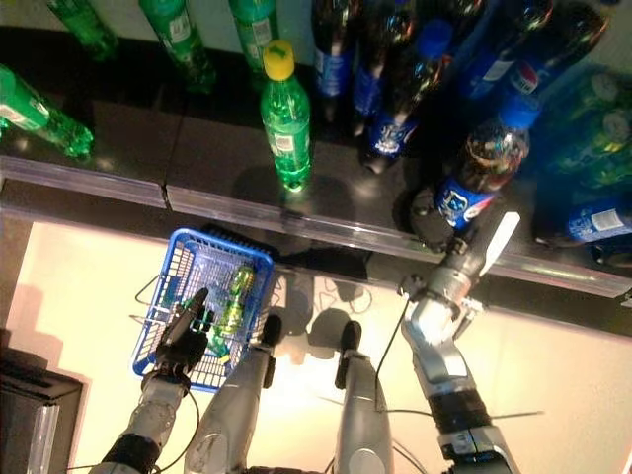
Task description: Pick up the drink and place into the basket.
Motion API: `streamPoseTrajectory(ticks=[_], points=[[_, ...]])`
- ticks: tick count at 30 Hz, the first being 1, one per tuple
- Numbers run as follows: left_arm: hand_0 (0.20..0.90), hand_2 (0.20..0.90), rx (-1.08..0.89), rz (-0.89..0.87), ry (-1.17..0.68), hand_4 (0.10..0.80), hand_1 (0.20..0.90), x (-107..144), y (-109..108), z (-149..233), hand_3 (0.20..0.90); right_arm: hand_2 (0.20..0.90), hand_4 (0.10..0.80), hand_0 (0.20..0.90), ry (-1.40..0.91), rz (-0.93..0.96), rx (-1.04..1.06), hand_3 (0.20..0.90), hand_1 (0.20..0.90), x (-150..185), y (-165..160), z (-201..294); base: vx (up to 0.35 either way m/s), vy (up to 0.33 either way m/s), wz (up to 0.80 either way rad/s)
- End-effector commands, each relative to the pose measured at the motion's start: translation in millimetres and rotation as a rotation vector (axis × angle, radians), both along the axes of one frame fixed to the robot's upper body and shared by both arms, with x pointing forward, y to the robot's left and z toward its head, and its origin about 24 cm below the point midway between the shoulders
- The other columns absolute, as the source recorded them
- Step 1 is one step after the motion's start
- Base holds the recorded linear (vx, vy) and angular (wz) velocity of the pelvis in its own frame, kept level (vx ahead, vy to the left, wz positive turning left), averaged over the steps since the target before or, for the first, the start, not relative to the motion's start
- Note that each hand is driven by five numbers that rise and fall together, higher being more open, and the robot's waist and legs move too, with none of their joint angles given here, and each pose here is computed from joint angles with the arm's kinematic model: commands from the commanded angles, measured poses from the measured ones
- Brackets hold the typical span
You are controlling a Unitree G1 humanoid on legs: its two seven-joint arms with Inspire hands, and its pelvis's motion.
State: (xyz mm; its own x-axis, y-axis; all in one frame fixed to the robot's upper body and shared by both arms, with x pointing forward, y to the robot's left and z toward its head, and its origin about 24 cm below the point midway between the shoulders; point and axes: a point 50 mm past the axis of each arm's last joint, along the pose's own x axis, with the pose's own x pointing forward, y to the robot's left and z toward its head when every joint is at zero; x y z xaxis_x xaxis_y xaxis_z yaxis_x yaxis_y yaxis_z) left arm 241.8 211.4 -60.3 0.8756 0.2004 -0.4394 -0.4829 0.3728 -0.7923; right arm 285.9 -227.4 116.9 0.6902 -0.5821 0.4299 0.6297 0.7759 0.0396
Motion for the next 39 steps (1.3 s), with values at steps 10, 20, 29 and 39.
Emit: streamPoseTrajectory(ticks=[10, 20, 29, 39], points=[[0.3, 0.3, 0.191, 0.038, -0.26, 0.1, 0.3, 0, 50, 54, 0.2, 0.3, 0.1, 0.3, -0.567, 0.103, -0.132, 0.2, 0.3, -55, -19, 90, 0.088, -0.052, -0.06], [0.3, 0.3, 0.18, -0.004, -0.202, 0.1, 0.3, 5, 35, 50, 0.2, 0.3, 0.1, 0.3, -0.354, 0.309, 0.033, 0.2, 0.3, -52, -14, 46, -0.007, -0.041, -0.04], [0.3, 0.3, 0.19, -0.012, -0.215, 0.1, 0.3, 6, 24, 47, 0.2, 0.3, 0.1, 0.3, -0.083, 0.439, 0.153, 0.2, 0.3, -47, -5, -9, -0.084, 0.012, -0.03], [0.3, 0.3, 0.182, 0.027, -0.22, 0.1, 0.3, -3, 29, 42, 0.2, 0.3, 0.1, 0.3, 0.144, 0.621, 0.237, 0.2, 0.3, -50, 20, -50, -0.048, 0.017, -0.08]])
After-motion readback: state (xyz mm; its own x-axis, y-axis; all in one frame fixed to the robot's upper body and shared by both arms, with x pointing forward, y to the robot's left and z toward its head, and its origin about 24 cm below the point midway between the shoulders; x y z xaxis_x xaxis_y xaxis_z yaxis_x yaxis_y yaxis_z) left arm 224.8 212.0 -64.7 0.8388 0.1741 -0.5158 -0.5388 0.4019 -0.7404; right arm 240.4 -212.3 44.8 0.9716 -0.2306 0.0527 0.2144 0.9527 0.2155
